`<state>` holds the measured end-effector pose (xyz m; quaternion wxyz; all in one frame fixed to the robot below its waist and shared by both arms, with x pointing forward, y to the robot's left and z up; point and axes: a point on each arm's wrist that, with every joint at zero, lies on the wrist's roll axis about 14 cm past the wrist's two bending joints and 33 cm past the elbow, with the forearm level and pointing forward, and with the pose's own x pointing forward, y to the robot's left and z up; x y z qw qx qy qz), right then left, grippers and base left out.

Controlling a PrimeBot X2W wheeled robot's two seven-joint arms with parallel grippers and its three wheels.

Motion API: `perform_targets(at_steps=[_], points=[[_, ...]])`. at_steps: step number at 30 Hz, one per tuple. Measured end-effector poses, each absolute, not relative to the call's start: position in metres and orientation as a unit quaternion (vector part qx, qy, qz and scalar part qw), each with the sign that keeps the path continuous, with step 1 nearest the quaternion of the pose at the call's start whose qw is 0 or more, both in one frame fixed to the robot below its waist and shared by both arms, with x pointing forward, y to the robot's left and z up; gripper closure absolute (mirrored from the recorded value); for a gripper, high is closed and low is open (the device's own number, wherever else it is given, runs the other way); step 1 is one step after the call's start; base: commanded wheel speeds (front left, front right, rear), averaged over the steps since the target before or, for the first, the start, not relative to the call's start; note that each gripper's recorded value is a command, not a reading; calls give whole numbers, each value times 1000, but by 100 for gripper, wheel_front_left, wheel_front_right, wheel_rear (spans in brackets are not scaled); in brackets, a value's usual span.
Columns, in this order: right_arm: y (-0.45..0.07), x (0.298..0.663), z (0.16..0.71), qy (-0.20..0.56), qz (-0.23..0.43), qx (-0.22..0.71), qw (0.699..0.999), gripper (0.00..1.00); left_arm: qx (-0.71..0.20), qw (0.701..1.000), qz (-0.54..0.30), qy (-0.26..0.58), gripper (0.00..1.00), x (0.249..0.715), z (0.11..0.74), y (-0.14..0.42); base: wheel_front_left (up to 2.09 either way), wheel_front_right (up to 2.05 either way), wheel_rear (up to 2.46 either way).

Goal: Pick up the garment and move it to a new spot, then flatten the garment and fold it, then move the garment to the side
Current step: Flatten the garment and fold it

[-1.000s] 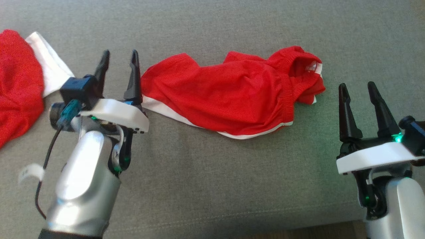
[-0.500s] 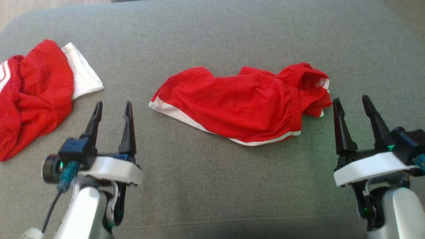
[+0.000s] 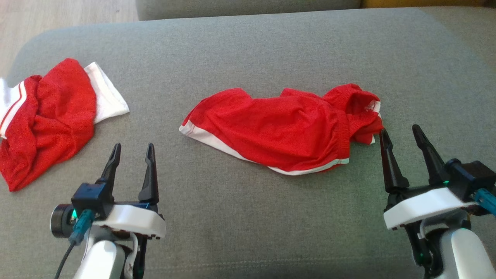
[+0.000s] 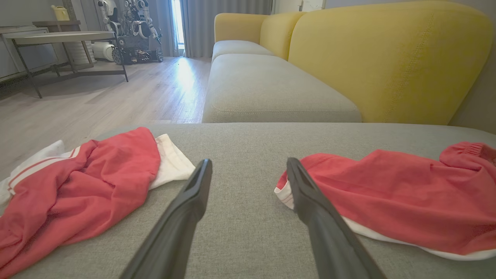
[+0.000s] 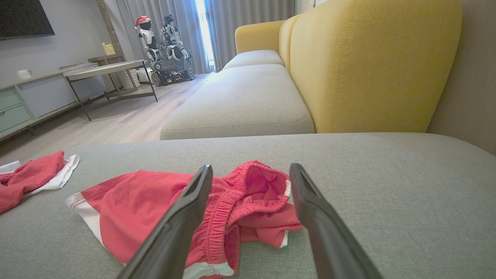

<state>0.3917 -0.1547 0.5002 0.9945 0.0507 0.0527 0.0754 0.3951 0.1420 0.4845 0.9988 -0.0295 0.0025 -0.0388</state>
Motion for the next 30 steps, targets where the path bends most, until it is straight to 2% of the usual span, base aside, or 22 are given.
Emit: perform_targets(at_steps=[14,19,25,30], points=[[-154,392,502,50,77,51,995,0,-36,998,-42,5,0,396,485,141,0,0,0],[-153,395,497,56,77,55,994,0,-37,996,-76,12,0,405,482,125,0,0,0],[-154,399,485,73,76,58,993,0,-32,990,-132,29,0,443,476,99,0,0,0],[-163,406,482,72,62,58,994,0,-30,981,-170,94,0,455,438,82,0,0,0]])
